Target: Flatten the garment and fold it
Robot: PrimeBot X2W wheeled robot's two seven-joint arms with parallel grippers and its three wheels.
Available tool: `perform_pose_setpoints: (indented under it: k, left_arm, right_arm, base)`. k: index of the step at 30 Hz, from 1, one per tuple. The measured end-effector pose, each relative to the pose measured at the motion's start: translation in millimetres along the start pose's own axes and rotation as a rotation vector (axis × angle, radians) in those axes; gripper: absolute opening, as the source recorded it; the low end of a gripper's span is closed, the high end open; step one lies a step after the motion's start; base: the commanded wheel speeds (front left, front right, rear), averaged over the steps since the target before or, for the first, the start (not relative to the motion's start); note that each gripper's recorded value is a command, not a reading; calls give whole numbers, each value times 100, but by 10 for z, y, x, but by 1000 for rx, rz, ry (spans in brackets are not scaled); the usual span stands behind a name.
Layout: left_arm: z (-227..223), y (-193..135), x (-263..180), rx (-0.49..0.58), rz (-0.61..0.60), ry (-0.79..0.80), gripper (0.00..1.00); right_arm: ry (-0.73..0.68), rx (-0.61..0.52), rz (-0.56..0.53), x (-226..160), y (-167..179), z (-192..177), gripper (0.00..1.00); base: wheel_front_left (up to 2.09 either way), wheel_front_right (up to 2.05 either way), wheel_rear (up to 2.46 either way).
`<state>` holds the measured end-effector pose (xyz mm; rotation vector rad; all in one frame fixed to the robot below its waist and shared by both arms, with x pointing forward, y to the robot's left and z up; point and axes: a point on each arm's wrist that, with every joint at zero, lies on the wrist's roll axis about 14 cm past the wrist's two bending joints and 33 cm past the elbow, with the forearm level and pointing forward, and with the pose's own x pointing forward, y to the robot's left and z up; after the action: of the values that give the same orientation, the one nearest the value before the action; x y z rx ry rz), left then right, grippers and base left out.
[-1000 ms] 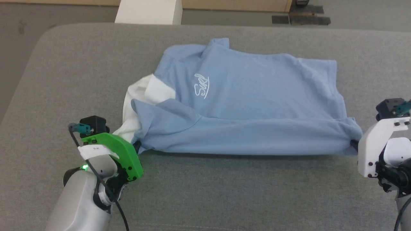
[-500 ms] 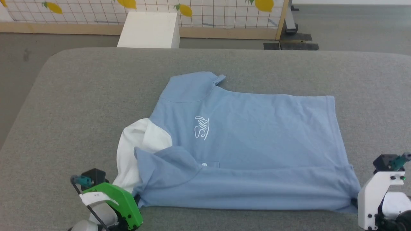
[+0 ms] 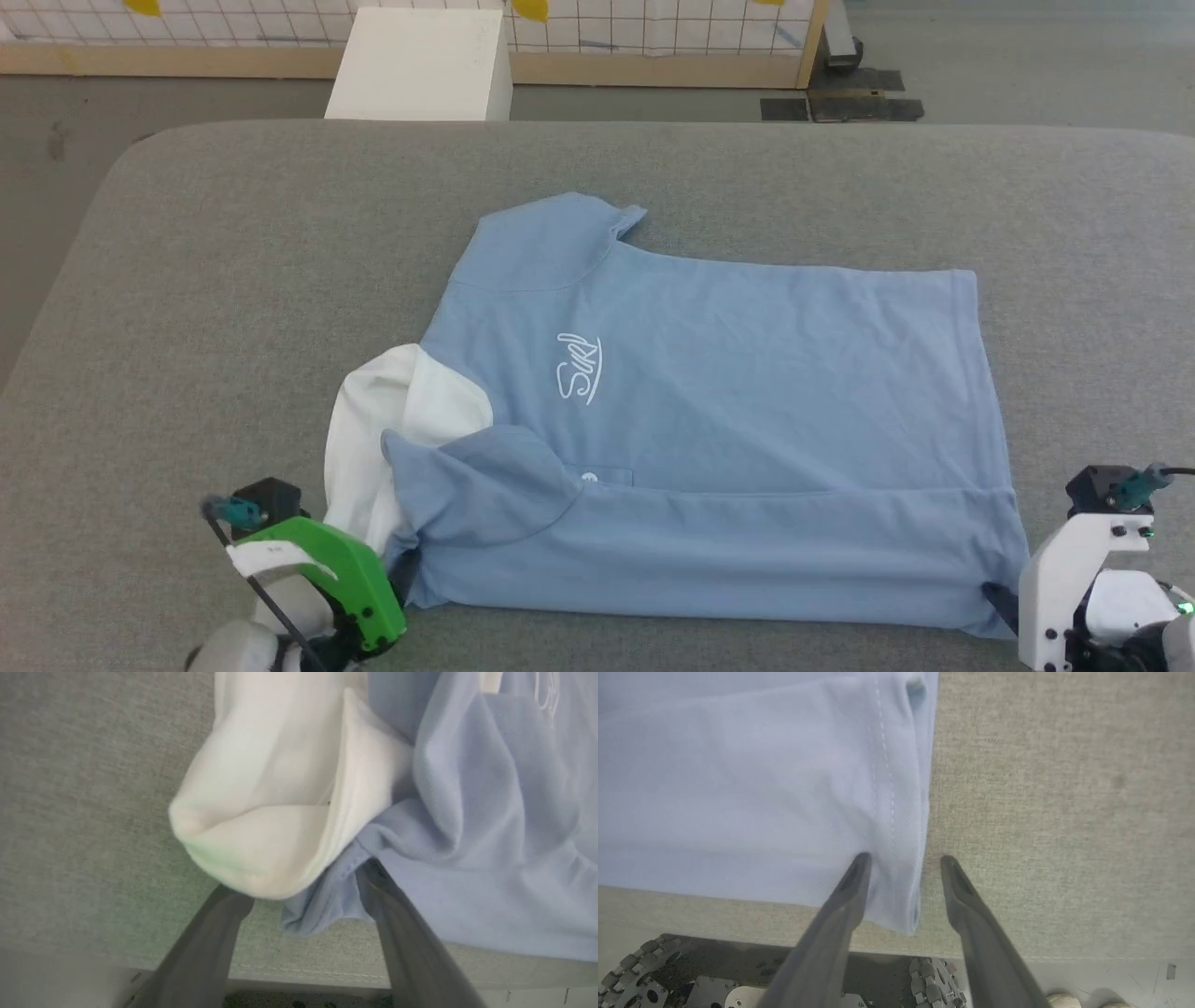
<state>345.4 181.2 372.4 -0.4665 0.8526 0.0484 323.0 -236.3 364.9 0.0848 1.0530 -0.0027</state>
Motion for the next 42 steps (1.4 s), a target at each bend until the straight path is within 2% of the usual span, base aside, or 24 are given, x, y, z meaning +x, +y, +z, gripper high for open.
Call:
perform_pose_setpoints:
  k: [7,15,18,21,26,31,38,42]
  left_arm:
    - [480,-3,-254,80,-4,-99,100]
    - [1334,-481,-672,152,-107,-412,100]
    - [1547,-727,-762,221,-181,-554,100]
    - [1599,-877,-750,246,-245,-648,100]
    - [1639,-933,-618,295,-274,-758,100]
    - [1685,-1065,-354,311,-308,-754,100]
    - [2404,-1547,-62,382,-350,-833,100]
    - [2647,-1761,265,446,-348,-786,100]
  right_arm:
    - [-174,15,16,-289,-65,476,100]
    - [-594,45,-13,-973,-207,1442,100]
    - [-692,57,-8,-1074,-180,1604,100]
    - [-768,69,-10,-1113,-170,1706,100]
    - [-782,87,-6,-976,-145,1707,100]
    - [-777,86,-6,-843,-136,1791,100]
    - [-770,46,30,-578,52,2046,100]
    - [-737,36,53,-329,150,2082,100]
  base:
    - [0,0,0]
    - [0,0,0]
    - [0,0,0]
    - [0,0,0]
    - [0,0,0]
    - [0,0,0]
    - [0,0,0]
    - [0,0,0]
